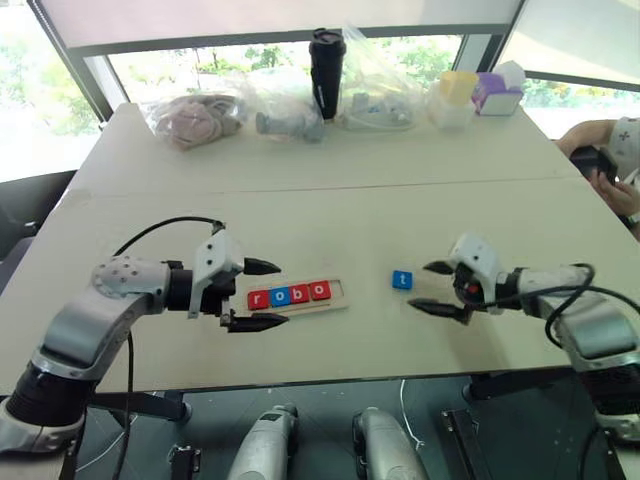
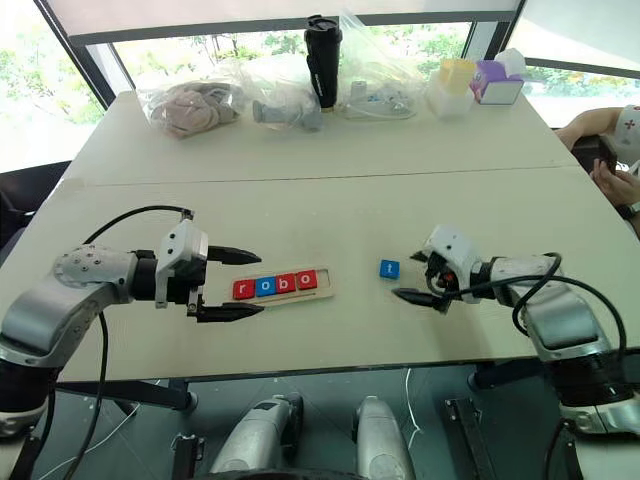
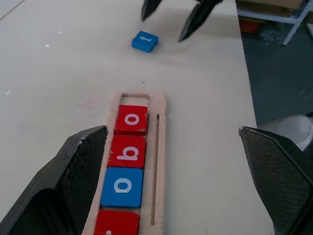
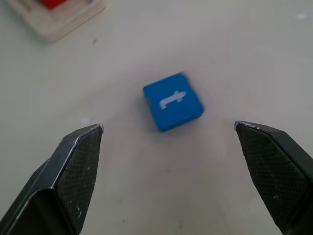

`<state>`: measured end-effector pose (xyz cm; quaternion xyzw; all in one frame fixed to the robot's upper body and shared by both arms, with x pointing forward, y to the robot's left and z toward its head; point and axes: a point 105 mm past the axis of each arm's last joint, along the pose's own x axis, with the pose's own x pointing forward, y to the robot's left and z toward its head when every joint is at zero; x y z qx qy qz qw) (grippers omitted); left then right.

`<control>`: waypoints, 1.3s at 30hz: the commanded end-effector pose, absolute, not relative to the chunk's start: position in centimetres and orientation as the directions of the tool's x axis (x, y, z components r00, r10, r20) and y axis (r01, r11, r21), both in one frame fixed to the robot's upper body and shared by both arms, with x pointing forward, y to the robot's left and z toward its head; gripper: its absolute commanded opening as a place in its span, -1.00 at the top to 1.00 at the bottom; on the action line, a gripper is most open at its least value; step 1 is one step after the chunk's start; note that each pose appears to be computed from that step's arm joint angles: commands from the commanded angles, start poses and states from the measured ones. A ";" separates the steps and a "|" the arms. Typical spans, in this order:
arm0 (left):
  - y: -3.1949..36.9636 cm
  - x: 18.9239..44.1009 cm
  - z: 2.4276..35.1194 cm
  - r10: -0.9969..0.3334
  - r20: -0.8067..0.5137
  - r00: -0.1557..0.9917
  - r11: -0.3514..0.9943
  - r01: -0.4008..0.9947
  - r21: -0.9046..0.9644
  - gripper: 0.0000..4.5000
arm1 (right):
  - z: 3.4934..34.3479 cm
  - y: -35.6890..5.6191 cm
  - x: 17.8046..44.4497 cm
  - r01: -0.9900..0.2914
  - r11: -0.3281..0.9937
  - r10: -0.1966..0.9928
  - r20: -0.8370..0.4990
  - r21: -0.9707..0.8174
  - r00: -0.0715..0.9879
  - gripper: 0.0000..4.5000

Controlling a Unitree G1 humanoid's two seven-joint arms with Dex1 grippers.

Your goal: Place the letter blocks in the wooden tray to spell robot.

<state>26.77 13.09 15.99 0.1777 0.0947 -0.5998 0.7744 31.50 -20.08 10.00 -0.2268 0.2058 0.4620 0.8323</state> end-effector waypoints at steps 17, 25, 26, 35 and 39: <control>15.1 26.1 16.6 -0.853 -0.381 0.355 0.298 0.933 0.202 -1.00 | 10.8 -20.6 33.8 -0.909 0.332 0.726 -0.547 -0.251 0.416 -0.98; 14.8 26.3 16.2 -0.855 -0.381 0.353 0.297 0.934 0.197 -1.00 | 10.8 -20.8 33.6 -0.908 0.354 0.741 -0.524 -0.225 0.419 -0.63; 14.7 26.3 16.2 -0.856 -0.380 0.351 0.296 0.935 0.196 -1.00 | 10.7 -20.7 33.7 -0.907 0.360 0.744 -0.518 -0.221 0.422 -0.41; 15.0 26.5 16.1 -0.850 -0.380 0.364 0.308 0.930 0.200 -1.00 | 10.9 -19.8 34.1 -0.898 0.385 0.752 -0.493 -0.212 0.438 0.51; 15.5 26.5 16.1 -0.841 -0.385 0.380 0.324 0.924 0.203 -1.00 | 12.4 -16.9 33.3 -0.932 0.277 0.799 -0.484 -0.231 0.358 0.51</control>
